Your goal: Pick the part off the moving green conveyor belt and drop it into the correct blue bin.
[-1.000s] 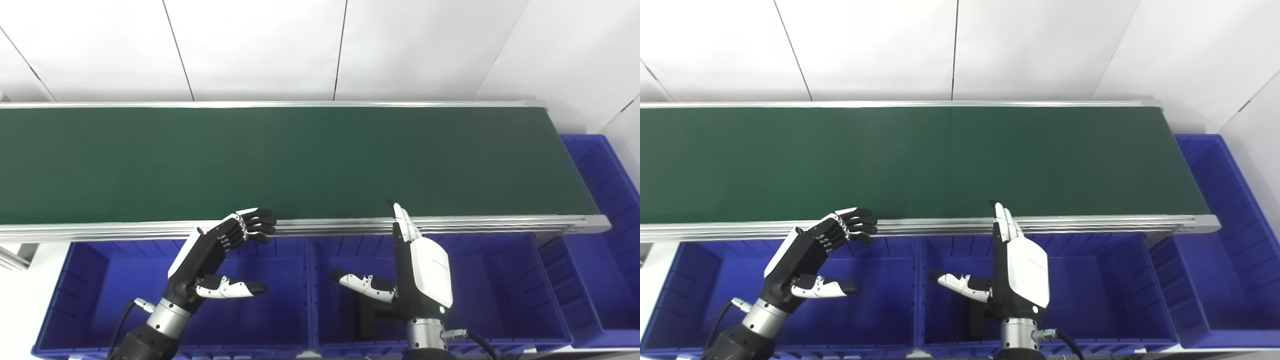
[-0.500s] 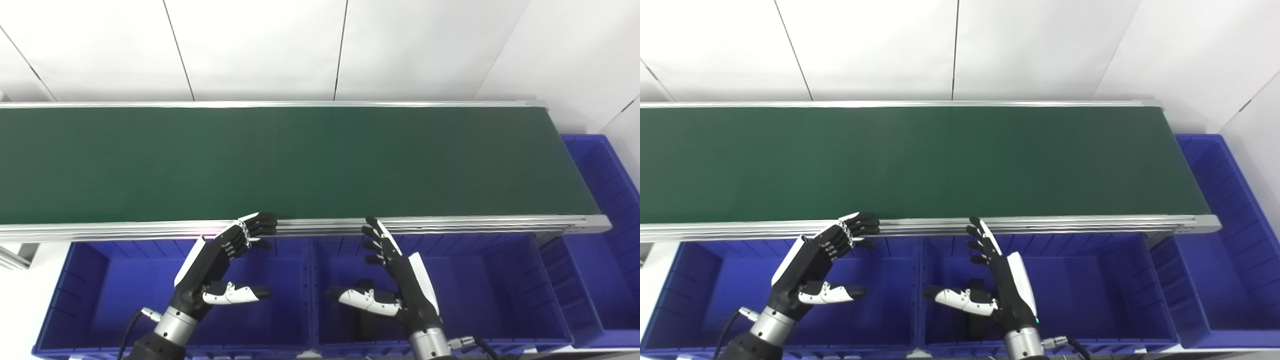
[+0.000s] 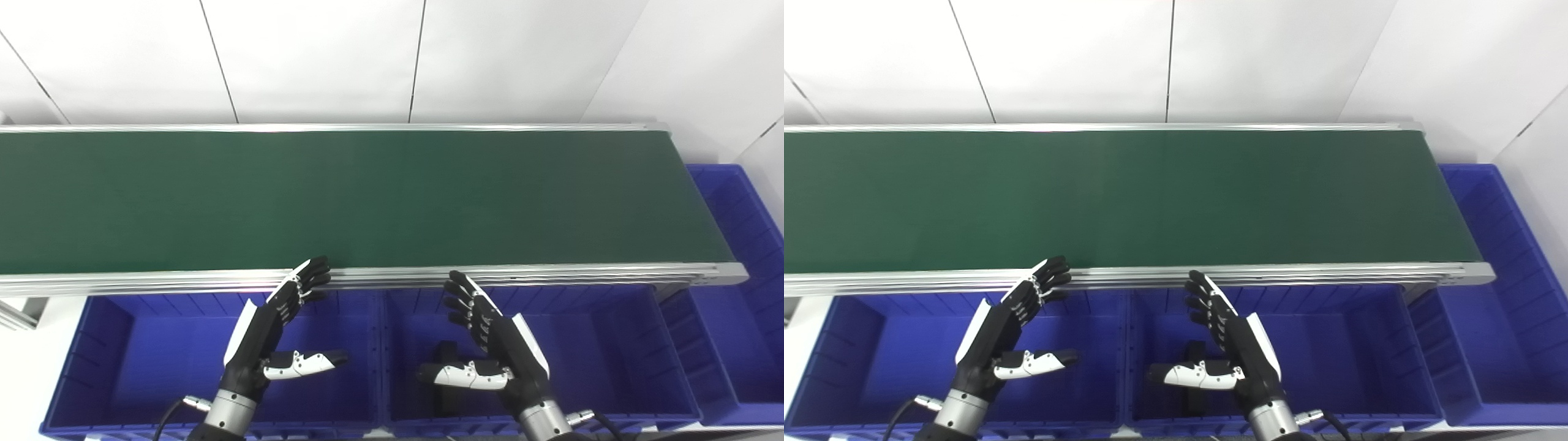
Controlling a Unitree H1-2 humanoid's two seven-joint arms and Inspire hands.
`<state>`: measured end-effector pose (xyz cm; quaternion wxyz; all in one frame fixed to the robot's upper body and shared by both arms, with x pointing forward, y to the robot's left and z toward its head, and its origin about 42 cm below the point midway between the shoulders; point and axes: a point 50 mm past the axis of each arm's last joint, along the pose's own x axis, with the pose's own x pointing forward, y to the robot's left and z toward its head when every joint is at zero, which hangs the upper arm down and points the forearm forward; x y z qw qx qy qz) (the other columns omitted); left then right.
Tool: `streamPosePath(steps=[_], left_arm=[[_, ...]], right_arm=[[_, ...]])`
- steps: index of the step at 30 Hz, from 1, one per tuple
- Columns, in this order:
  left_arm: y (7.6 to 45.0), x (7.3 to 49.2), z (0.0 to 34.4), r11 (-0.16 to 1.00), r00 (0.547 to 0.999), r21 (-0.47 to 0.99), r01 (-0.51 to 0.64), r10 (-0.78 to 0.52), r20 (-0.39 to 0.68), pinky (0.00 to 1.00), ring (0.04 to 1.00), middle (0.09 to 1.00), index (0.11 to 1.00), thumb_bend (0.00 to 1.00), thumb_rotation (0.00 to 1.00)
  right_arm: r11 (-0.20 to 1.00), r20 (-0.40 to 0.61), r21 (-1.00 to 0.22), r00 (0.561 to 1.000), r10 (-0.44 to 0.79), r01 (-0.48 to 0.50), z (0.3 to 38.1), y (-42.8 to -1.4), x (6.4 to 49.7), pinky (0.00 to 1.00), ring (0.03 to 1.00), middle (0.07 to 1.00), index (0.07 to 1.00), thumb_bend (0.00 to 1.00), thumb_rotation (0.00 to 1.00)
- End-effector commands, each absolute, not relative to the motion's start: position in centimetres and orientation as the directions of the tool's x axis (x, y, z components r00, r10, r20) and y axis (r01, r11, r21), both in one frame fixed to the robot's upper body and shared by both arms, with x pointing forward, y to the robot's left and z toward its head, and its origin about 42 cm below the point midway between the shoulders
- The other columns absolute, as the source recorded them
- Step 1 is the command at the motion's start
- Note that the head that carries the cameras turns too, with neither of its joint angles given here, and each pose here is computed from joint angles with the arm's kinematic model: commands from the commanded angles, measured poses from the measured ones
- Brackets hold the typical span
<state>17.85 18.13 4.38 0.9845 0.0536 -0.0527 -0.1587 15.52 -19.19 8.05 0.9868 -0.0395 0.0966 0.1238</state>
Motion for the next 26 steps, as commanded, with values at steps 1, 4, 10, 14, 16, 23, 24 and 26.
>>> streamPosePath(steps=[1, 4, 10, 14, 16, 23, 24, 26], left_arm=[[18.06, 18.25, 5.64, 0.949, 0.94, 0.143, 0.28, -0.301, 0.158, 0.8, 0.861, 0.887, 0.885, 0.8, 0.3], [18.04, 18.16, 5.57, 0.952, 0.943, 0.141, 0.272, -0.293, 0.158, 0.8, 0.86, 0.882, 0.884, 0.8, 0.29], [18.15, 18.11, 5.54, 0.953, 0.945, 0.16, 0.259, -0.284, 0.162, 0.78, 0.842, 0.865, 0.875, 0.81, 0.32], [18.19, 18.11, 5.55, 0.953, 0.945, 0.165, 0.255, -0.282, 0.165, 0.77, 0.834, 0.855, 0.869, 0.81, 0.33], [18.22, 18.16, 5.54, 0.953, 0.945, 0.166, 0.254, -0.281, 0.167, 0.77, 0.829, 0.848, 0.864, 0.81, 0.34], [18.24, 18.27, 5.49, 0.952, 0.94, 0.116, 0.284, -0.301, 0.161, 0.7, 0.792, 0.83, 0.832, 0.79, 0.33], [18.24, 18.28, 5.48, 0.951, 0.94, 0.112, 0.287, -0.303, 0.161, 0.69, 0.787, 0.828, 0.829, 0.79, 0.33], [18.26, 18.29, 5.45, 0.95, 0.938, 0.115, 0.291, -0.307, 0.159, 0.69, 0.784, 0.822, 0.827, 0.79, 0.34]], right_arm=[[0.965, -0.085, -0.079, 0.966, 0.245, -0.251, 9.22, -19.27, 15.98, 0.88, 0.899, 0.915, 0.944, 0.9, 0.18], [0.967, -0.064, -0.097, 0.971, 0.231, -0.236, 9.09, -19.24, 16.04, 0.88, 0.896, 0.911, 0.943, 0.92, 0.21], [0.975, -0.028, -0.092, 0.979, 0.202, -0.204, 8.76, -18.96, 16.0, 0.89, 0.899, 0.905, 0.953, 0.91, 0.24], [0.976, -0.026, -0.079, 0.98, 0.199, -0.201, 8.74, -18.8, 15.97, 0.9, 0.907, 0.909, 0.955, 0.9, 0.25], [0.977, -0.026, -0.076, 0.98, 0.197, -0.199, 8.75, -18.75, 15.98, 0.9, 0.907, 0.909, 0.955, 0.9, 0.25], [0.978, -0.029, -0.083, 0.981, 0.19, -0.192, 8.62, -18.68, 16.08, 0.88, 0.891, 0.901, 0.946, 0.9, 0.24], [0.978, -0.029, -0.083, 0.981, 0.19, -0.192, 8.62, -18.67, 16.1, 0.88, 0.889, 0.899, 0.944, 0.9, 0.24], [0.978, -0.03, -0.085, 0.981, 0.191, -0.192, 8.57, -18.67, 16.11, 0.88, 0.885, 0.896, 0.94, 0.9, 0.24]])
